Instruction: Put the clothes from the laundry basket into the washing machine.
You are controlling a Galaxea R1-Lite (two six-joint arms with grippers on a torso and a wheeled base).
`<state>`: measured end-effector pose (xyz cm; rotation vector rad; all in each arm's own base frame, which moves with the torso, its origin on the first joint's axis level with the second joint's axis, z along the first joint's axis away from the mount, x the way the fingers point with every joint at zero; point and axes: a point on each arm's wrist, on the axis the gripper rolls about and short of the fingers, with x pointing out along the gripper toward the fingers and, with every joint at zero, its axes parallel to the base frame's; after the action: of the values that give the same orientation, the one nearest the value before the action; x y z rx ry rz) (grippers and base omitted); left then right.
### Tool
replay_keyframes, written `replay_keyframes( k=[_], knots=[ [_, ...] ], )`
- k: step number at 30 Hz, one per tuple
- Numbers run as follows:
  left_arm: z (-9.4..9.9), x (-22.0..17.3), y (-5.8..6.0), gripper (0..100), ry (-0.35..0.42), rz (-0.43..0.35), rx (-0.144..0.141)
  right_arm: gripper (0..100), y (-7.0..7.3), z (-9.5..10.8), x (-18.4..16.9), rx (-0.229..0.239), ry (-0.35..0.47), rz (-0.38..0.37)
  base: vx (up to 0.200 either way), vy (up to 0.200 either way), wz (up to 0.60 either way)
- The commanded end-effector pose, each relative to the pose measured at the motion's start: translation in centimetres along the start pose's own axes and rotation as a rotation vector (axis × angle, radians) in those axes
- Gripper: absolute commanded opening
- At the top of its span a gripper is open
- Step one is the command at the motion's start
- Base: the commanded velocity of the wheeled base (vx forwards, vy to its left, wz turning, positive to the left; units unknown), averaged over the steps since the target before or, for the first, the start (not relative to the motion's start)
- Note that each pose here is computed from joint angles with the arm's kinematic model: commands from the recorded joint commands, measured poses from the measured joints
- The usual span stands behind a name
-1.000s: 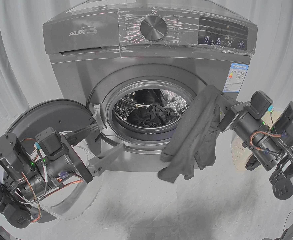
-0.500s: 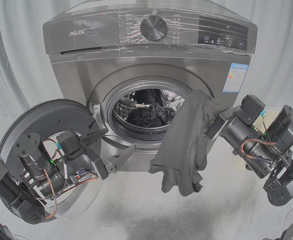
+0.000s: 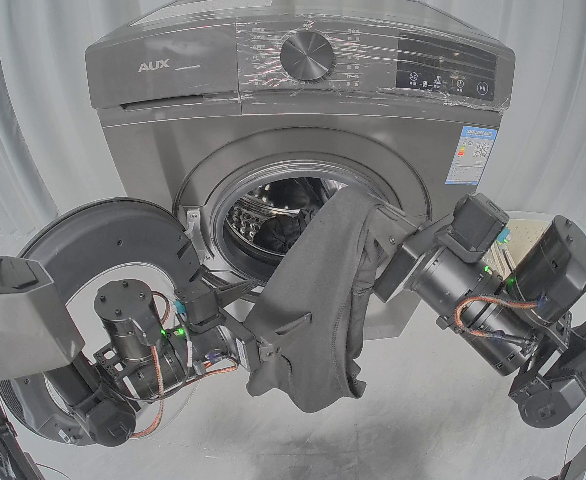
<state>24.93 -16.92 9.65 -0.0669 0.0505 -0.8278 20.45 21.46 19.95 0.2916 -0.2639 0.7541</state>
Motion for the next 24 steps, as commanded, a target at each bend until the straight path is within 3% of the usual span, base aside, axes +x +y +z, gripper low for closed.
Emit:
replay_keyframes(
  k=[1,15,24],
  knots=[
    [-1.9,1.4,0.3,100,0.046,-0.015,0.002,0,0.8,-0.6,0.3,0.009,0.013,0.026,0.000,0.000,0.00],
    [-4.3,4.3,1.1,100,0.069,-0.053,-0.004,0,2.6,-1.2,0.2,0.029,0.029,0.080,0.000,0.000,0.00],
    [-5.4,6.4,2.0,100,0.052,-0.036,0.001,0,2.5,-0.9,0.1,0.030,0.020,0.074,0.000,0.000,0.00]
  ],
)
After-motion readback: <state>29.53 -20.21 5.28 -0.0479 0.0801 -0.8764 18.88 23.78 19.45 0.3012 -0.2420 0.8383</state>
